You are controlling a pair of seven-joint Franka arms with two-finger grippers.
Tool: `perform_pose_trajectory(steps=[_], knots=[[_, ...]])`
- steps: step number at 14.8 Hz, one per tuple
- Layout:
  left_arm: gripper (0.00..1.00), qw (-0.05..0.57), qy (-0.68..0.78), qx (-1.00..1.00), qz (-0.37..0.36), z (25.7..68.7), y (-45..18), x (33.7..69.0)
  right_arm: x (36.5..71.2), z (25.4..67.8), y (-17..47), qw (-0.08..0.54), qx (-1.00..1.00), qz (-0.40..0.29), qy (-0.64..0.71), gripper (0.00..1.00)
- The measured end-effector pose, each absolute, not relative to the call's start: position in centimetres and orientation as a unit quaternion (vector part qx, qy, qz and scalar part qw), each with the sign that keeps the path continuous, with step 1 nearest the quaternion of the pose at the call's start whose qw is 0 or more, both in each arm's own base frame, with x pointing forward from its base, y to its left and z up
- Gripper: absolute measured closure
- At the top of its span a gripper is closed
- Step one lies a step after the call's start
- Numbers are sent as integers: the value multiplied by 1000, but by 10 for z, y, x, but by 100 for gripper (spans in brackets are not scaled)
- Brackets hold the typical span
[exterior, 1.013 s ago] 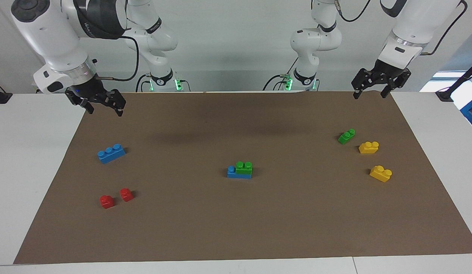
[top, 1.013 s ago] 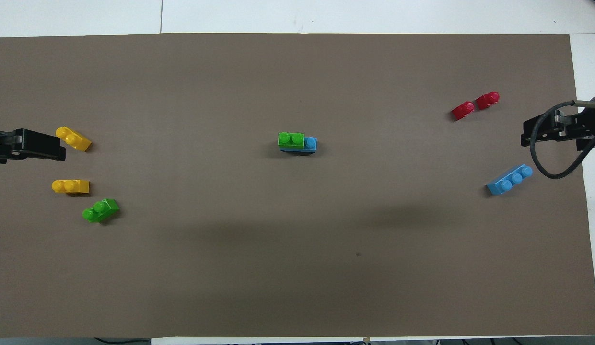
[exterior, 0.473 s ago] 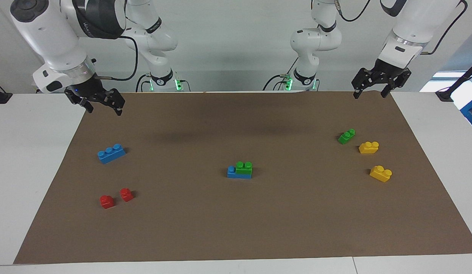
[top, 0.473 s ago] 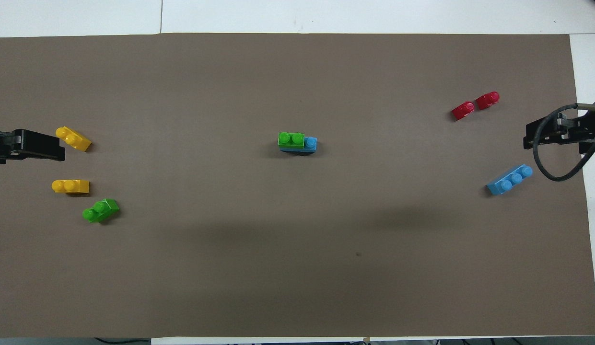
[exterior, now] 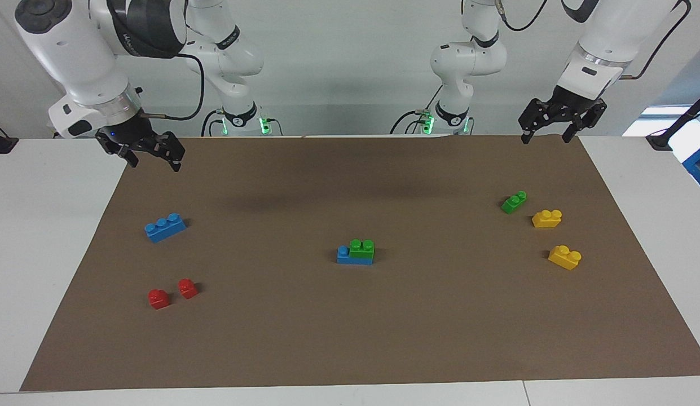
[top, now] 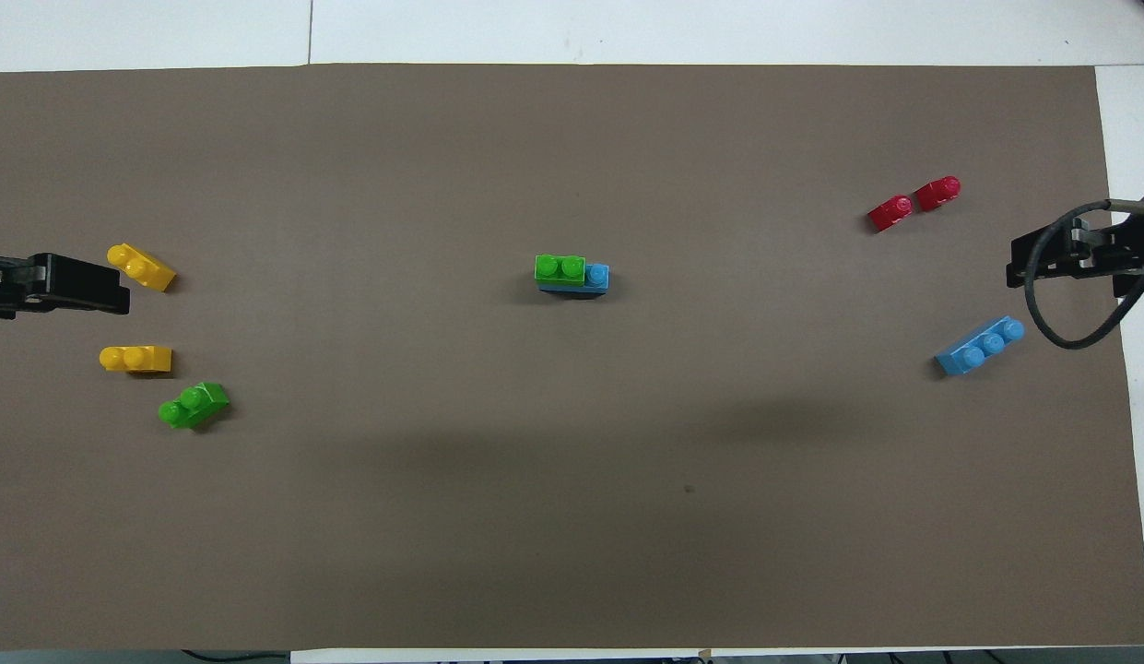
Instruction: Remove green block with left arm and hold with right
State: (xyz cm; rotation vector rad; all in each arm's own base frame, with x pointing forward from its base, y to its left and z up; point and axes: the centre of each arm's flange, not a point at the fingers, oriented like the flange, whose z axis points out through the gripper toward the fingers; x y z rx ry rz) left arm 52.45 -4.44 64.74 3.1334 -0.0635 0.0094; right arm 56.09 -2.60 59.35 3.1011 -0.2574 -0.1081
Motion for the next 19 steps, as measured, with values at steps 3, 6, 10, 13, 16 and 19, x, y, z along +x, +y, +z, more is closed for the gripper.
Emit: perform_pose_trajectory(steps=[3,6,10,13,16,19], knots=[[0,4,2,1000,1,647,-43,524,563,592,-25,14,991,-29,-126,0],[0,3,38,999,-1,646,-47,523,569,580,-15,-19,977,-40,-211,0],[0,3,104,995,-5,642,-64,518,585,554,-1,-64,943,-66,-319,0],[0,7,223,975,2,636,-105,510,598,533,18,-106,908,-95,-395,0],[0,23,344,938,22,619,-161,495,611,515,47,-145,862,-126,-469,0],[0,46,424,904,17,609,-190,481,622,495,73,-180,817,-156,-525,0]])
